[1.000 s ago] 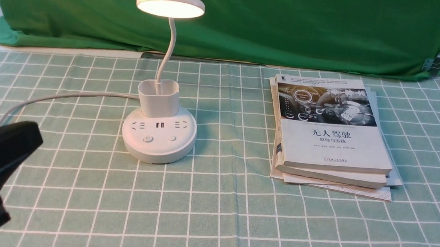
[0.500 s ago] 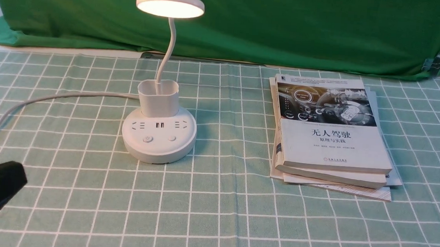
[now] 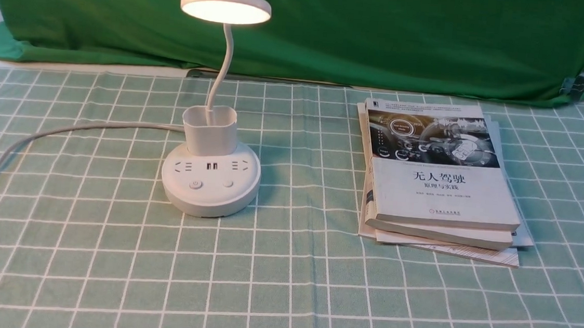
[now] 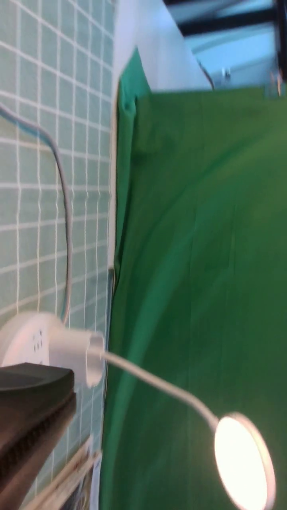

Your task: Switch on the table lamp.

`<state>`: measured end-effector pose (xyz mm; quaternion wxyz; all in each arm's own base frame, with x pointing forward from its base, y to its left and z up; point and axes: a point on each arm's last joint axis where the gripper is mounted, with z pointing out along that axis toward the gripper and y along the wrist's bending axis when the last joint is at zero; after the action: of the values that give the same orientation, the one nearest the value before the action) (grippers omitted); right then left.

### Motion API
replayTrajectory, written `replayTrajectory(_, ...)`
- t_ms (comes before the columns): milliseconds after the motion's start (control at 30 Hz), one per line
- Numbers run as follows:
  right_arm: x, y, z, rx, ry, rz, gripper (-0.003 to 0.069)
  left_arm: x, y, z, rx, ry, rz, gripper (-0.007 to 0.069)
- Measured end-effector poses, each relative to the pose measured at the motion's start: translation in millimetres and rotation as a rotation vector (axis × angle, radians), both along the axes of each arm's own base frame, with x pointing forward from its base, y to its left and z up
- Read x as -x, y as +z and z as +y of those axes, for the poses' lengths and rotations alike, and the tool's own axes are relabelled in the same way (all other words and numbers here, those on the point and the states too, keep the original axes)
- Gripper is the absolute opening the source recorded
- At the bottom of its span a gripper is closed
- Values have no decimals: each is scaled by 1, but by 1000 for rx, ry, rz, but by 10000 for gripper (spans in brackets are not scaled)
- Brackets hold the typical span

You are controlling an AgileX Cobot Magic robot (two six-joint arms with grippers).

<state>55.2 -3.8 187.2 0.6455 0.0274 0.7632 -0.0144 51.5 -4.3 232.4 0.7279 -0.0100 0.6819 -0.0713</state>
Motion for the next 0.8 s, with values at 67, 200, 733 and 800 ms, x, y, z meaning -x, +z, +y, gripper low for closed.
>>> replayTrajectory(67,0,0,0,0,0,0,239,-3,-15,1,3,24,14,0)
replayTrajectory(200,0,0,0,0,0,-1,239,-4,-39,0,32,17,184,0)
replayTrajectory(733,0,0,0,0,0,0,239,-4,-42,0,-149,0,204,0)
replayTrajectory(800,0,0,0,0,0,0,239,-4,-42,0,-150,0,204,0)
